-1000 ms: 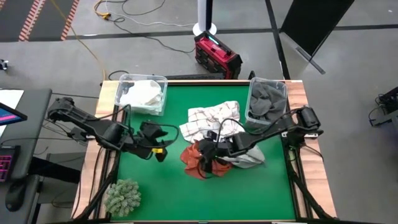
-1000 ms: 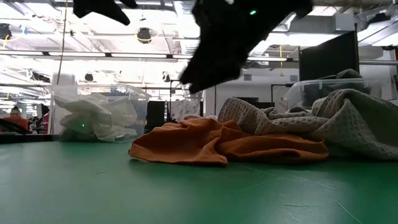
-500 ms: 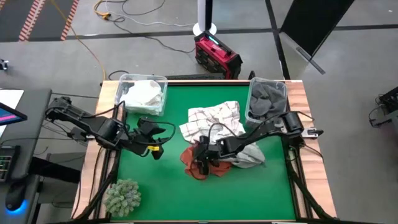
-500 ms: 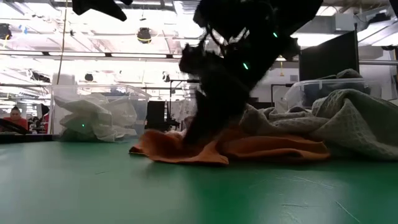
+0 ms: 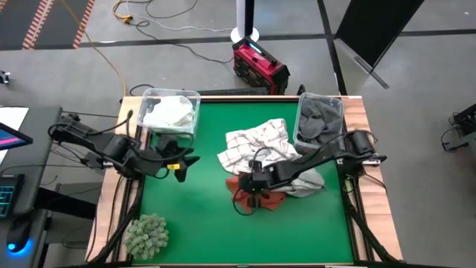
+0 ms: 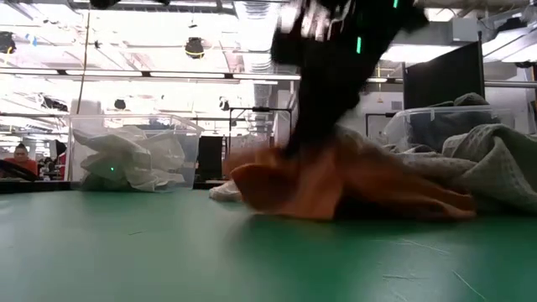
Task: Sort towels by color in basket
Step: Put the orange towel into the right transparent bin
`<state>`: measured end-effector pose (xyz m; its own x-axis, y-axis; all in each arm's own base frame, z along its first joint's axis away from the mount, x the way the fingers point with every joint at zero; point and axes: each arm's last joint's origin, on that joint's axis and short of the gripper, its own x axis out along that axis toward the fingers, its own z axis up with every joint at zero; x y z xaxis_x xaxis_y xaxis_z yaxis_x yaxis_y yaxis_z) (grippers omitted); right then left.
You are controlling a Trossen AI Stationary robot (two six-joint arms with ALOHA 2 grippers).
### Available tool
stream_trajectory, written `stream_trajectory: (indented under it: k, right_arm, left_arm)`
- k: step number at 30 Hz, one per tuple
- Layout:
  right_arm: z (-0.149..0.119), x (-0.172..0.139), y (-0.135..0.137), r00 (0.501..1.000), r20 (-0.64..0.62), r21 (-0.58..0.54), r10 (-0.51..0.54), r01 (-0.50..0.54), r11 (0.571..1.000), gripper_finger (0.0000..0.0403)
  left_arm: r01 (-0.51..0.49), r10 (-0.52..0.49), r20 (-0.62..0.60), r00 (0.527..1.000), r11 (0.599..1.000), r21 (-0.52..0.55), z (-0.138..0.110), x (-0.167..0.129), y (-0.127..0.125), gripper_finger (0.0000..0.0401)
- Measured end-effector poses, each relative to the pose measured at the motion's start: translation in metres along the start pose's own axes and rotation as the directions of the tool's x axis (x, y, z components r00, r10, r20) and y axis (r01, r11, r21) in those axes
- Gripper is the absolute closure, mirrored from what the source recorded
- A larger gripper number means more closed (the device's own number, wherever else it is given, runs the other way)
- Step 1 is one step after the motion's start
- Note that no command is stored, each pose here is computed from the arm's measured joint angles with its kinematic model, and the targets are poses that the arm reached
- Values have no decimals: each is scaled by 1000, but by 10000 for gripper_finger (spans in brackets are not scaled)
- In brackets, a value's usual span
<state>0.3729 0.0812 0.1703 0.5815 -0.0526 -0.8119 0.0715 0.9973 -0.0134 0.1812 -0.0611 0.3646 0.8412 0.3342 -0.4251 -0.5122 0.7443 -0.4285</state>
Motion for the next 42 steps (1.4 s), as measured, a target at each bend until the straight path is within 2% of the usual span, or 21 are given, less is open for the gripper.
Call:
stream_trajectory:
  k: [5,8,12,15,17,19,21,25,28,29,33,38,42]
  right_arm:
    - [25,-73,-10,982,190,15,1,-3,1000,378]
    - [35,-132,-20,933,357,40,-41,28,999,378]
    - [33,-214,-40,814,558,118,-159,112,987,378]
    - [20,-271,-55,698,658,176,-282,222,959,378]
    - [7,-303,-64,614,687,219,-389,336,916,378]
    - [-6,-327,-71,539,679,270,-498,448,852,378]
    - [-18,-344,-76,474,643,320,-602,548,773,378]
    - [-35,-366,-82,360,508,369,-783,730,575,378]
    - [-43,-374,-84,297,398,328,-868,838,436,378]
    - [-44,-376,-84,289,383,298,-877,860,413,378]
    - [-44,-377,-83,293,388,162,-874,911,378,378]
    - [-45,-383,-89,280,369,155,-886,921,356,378]
    - [-56,-379,-93,276,363,88,-890,941,327,378]
  left_arm:
    - [52,-46,115,992,997,-50,12,-7,-4,207]
    - [66,-60,167,984,997,-33,17,-9,-7,207]
    - [61,-60,198,978,998,-1,19,-9,-8,207]
    - [54,-56,201,978,998,15,19,-9,-8,207]
    - [52,-57,202,978,998,27,20,-9,-9,207]
    - [55,-62,208,976,998,38,20,-10,-9,207]
    - [58,-68,215,974,997,52,22,-11,-9,207]
    - [65,-78,227,971,996,63,24,-14,-8,207]
    - [69,-82,231,969,996,64,26,-16,-6,207]
    - [69,-83,232,969,995,66,26,-17,-6,207]
    - [73,-86,237,968,995,64,27,-20,-4,207]
    - [74,-87,238,967,995,63,28,-20,-4,207]
    - [83,-97,230,968,994,66,28,-20,-4,207]
